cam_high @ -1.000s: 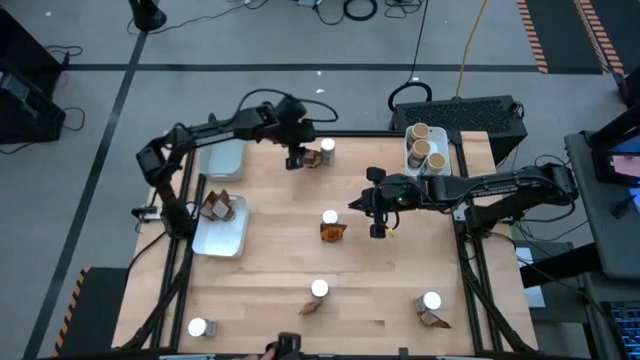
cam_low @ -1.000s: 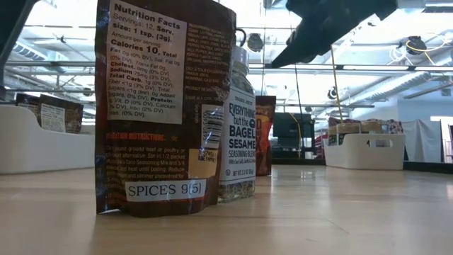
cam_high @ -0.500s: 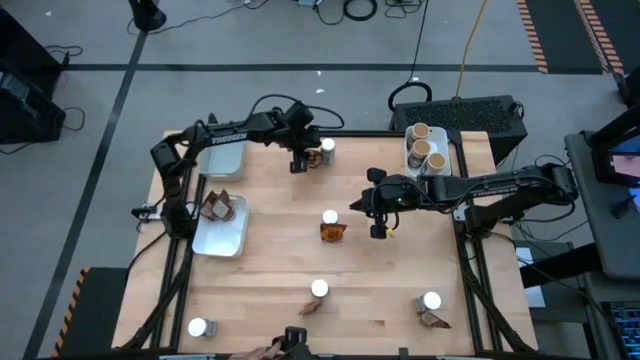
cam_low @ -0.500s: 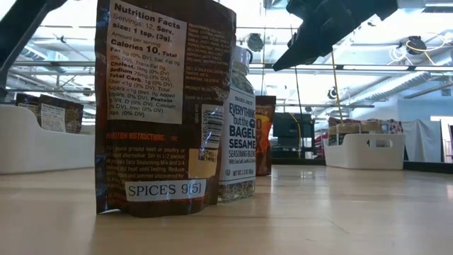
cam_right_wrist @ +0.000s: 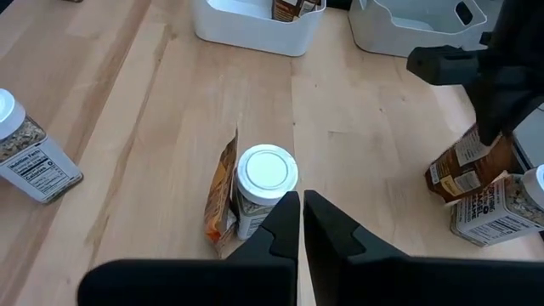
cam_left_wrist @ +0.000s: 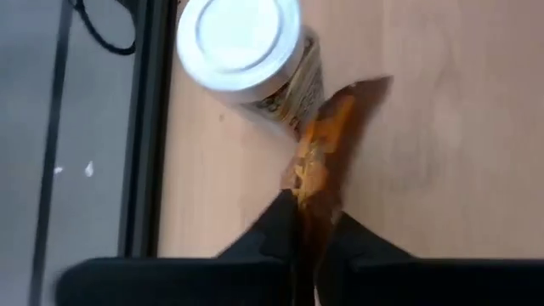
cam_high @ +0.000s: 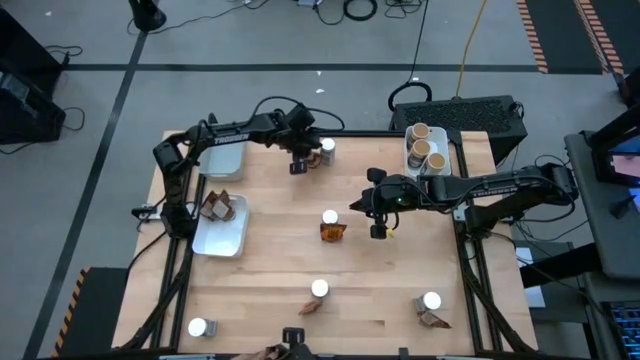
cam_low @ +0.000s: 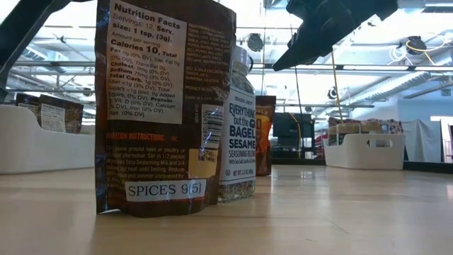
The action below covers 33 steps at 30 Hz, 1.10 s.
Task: Sort spices by type
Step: Put the orange seasoning pack into the left white bin
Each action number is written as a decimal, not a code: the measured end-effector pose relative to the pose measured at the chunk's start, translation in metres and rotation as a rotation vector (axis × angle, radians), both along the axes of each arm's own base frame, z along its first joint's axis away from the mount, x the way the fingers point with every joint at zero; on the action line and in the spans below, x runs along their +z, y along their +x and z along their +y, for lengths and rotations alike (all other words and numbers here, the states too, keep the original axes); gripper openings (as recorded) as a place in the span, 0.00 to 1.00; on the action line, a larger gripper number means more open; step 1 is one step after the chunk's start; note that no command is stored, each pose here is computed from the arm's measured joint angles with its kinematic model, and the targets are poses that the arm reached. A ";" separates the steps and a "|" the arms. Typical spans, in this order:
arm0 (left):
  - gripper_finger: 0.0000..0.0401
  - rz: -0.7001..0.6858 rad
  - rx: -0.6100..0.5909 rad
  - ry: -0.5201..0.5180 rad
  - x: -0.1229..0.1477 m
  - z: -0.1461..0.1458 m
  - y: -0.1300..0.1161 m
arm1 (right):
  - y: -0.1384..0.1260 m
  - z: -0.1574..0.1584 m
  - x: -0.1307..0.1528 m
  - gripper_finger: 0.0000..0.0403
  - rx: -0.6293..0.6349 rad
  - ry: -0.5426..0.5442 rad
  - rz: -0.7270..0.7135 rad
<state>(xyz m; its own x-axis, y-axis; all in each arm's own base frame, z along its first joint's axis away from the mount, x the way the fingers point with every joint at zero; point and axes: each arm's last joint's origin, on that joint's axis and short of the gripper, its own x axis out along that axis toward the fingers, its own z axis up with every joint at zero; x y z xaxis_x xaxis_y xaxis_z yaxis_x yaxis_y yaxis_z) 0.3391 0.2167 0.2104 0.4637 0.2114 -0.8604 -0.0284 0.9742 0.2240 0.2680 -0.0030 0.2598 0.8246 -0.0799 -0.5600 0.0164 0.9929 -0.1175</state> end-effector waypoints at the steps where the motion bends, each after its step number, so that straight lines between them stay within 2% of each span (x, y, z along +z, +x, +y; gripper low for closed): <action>1: 0.03 0.007 0.021 0.009 0.000 0.000 0.000 | 0.000 0.000 0.000 0.00 0.000 0.000 0.000; 6: 0.01 0.006 0.090 0.004 0.006 -0.002 -0.003 | 0.000 0.000 0.000 0.00 0.001 -0.001 0.000; 14: 0.01 -0.095 0.152 -0.016 0.058 -0.029 -0.018 | 0.000 0.000 0.000 0.00 0.001 -0.002 -0.001; 22: 0.00 -0.093 0.353 -0.204 0.107 -0.085 -0.054 | 0.000 0.000 0.000 0.00 0.001 -0.001 -0.003; 28: 0.00 -0.049 0.437 -0.241 0.132 -0.133 -0.084 | 0.001 0.000 0.002 0.00 0.001 -0.001 -0.022; 33: 0.00 -0.018 0.585 -0.264 0.145 -0.161 -0.110 | 0.003 0.000 0.005 0.00 0.001 -0.001 -0.058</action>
